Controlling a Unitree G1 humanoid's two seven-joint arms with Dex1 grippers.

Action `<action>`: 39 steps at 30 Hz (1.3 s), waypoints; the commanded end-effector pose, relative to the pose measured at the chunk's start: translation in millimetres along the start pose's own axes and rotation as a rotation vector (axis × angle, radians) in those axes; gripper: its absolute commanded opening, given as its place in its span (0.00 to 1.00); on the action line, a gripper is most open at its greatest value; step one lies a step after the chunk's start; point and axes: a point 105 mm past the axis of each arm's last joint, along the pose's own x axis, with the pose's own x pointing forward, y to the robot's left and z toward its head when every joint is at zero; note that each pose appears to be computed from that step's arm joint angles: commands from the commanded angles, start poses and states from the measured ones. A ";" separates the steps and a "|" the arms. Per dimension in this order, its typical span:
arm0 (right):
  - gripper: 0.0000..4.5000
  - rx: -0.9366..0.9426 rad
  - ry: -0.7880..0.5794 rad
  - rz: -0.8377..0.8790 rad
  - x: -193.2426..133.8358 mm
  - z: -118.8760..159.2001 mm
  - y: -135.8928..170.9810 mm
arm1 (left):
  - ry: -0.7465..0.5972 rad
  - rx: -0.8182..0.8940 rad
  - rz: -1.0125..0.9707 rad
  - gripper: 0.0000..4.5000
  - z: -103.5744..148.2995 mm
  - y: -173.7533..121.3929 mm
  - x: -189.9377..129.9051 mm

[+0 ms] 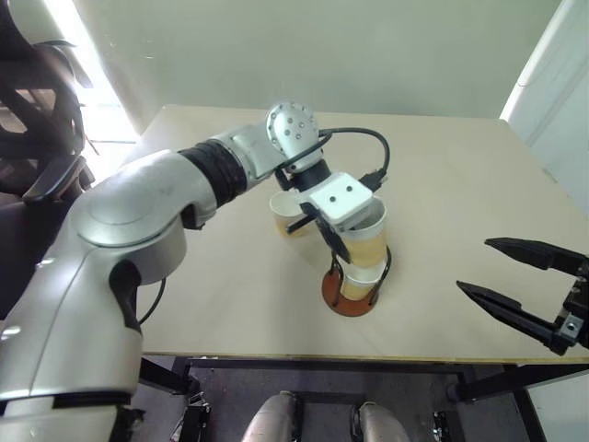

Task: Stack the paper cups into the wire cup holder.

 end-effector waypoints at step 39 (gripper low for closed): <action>0.66 -0.053 -0.015 -0.024 -0.2 1.2 -14.7 | 0.224 -0.242 0.352 0.98 -46.2 2.1 -83.6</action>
